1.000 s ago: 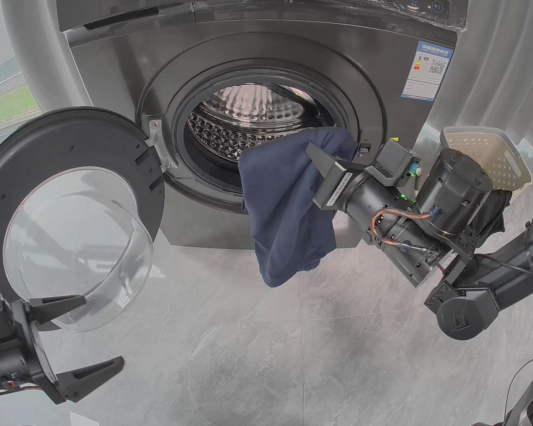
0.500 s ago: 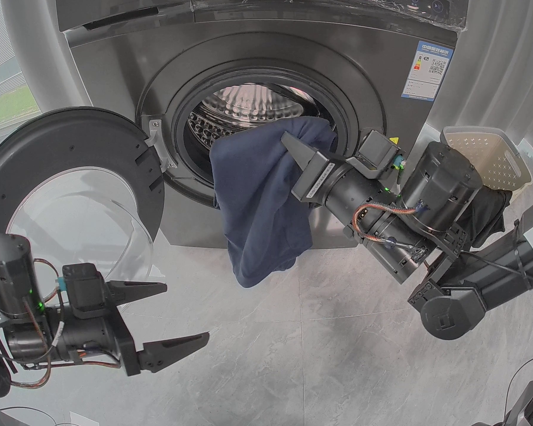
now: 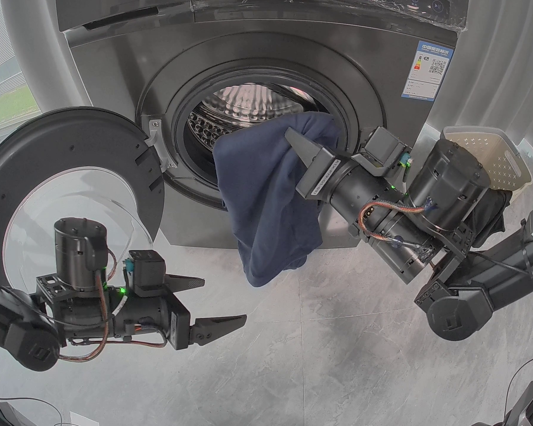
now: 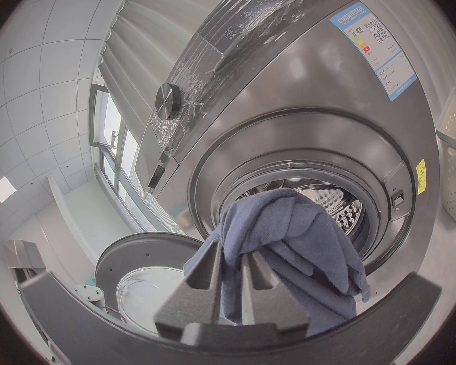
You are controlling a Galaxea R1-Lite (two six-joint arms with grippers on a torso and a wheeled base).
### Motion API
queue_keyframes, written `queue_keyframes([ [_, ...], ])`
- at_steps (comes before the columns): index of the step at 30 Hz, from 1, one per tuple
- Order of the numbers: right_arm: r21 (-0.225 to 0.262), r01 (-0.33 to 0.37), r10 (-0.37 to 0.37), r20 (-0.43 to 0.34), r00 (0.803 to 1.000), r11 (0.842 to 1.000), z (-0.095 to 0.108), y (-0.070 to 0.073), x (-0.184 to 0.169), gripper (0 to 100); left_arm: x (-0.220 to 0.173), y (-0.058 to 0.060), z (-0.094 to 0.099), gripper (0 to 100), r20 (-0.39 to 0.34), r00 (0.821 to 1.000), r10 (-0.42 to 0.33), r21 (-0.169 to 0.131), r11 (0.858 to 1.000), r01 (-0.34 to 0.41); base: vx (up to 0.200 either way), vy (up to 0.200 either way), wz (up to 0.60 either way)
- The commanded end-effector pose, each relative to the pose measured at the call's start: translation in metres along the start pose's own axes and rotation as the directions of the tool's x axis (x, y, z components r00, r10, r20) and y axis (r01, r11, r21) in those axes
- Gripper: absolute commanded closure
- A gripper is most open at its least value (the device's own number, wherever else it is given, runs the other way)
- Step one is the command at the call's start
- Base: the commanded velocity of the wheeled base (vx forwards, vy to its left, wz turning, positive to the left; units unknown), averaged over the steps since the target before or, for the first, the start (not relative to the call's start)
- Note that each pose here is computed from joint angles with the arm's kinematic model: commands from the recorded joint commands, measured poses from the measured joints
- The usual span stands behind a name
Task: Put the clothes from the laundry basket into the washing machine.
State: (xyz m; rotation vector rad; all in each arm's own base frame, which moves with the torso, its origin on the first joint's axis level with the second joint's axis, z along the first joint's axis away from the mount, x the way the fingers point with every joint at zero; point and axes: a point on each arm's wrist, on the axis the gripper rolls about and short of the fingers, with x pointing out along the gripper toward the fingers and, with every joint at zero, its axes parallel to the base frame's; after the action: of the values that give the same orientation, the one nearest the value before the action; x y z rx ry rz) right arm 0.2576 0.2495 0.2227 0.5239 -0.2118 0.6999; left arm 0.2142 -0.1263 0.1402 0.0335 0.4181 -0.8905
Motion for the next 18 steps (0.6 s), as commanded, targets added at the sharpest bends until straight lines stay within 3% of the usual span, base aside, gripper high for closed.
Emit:
queue_keyframes([
  [1, 0.001, -0.004, 0.004, 0.009, 1.0, 1.0, 0.006, 0.002, -0.003, 100, 0.028, 0.01, -0.006, 0, -0.057, 0.998, -0.006, -0.021, 1.0, 0.004, 0.0, 0.0, 0.0],
  [18, 0.004, -0.011, 0.011, -0.013, 1.0, 1.0, -0.001, 0.005, -0.007, 100, 0.079, 0.039, -0.017, 0, -0.051, 0.999, 0.008, -0.031, 0.999, -0.009, 0.0, 0.0, 0.0],
])
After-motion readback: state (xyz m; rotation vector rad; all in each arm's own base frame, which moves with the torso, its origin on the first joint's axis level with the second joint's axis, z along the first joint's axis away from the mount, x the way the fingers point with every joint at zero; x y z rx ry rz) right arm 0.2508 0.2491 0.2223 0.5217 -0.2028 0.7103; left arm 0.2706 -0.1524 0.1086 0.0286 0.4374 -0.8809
